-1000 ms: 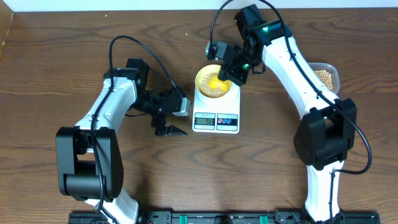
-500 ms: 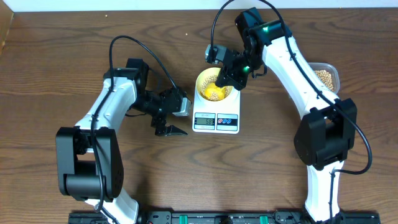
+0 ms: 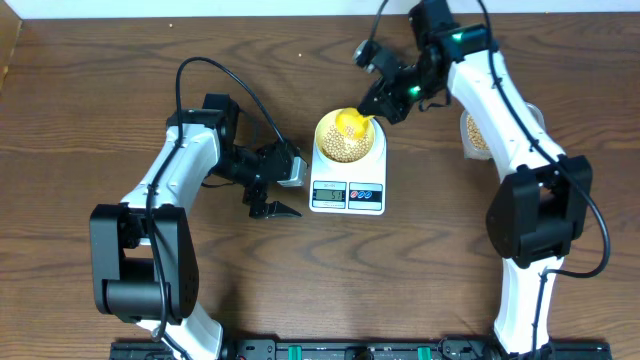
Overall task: Scoop item into bowl and weigh 50g on scale
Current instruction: 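Lift the scoop up out of the bowl with the right gripper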
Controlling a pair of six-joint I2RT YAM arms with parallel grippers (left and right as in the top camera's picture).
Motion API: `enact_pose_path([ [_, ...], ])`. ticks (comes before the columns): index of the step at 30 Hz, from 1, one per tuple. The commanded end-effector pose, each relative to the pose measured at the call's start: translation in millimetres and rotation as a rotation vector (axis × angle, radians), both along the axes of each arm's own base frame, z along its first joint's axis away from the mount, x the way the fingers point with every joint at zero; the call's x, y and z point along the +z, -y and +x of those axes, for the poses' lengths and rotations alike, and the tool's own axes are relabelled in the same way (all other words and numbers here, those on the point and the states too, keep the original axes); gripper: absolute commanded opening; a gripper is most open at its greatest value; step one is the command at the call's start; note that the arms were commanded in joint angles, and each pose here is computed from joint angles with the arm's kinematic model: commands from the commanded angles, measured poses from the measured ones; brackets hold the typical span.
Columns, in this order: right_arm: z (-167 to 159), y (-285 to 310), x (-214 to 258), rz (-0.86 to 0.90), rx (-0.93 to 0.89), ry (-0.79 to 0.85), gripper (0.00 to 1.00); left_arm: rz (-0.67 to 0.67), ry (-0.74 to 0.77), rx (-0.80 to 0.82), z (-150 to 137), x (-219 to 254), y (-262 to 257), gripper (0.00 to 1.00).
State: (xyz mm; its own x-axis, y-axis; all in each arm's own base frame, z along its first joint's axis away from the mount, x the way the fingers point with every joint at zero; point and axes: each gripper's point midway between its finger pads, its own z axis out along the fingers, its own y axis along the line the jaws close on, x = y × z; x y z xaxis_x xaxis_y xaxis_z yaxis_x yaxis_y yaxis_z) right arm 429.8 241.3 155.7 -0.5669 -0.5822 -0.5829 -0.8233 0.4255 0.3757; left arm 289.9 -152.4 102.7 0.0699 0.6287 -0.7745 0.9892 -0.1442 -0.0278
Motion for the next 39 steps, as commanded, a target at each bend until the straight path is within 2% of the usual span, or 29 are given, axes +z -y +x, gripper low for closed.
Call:
enact_pose_path([
  [1,-2,1,32,0.176,-0.022,-0.057,0.01,0.003,0.01,-0.011,-2,0,-2,0.98],
  [9,4,14,58,0.349,-0.026,-0.075,0.01,0.003,0.01,-0.011,-2,0,-2,0.98],
  [27,12,14,60,0.357,-0.02,-0.027,0.01,0.003,0.01,-0.011,-2,0,-2,0.98],
  [37,13,14,45,0.261,-0.039,-0.018,0.01,0.003,0.01,-0.011,-2,0,-2,0.98],
  [39,11,12,34,0.182,-0.046,-0.016,0.01,0.003,0.01,-0.011,-2,0,-2,0.98],
])
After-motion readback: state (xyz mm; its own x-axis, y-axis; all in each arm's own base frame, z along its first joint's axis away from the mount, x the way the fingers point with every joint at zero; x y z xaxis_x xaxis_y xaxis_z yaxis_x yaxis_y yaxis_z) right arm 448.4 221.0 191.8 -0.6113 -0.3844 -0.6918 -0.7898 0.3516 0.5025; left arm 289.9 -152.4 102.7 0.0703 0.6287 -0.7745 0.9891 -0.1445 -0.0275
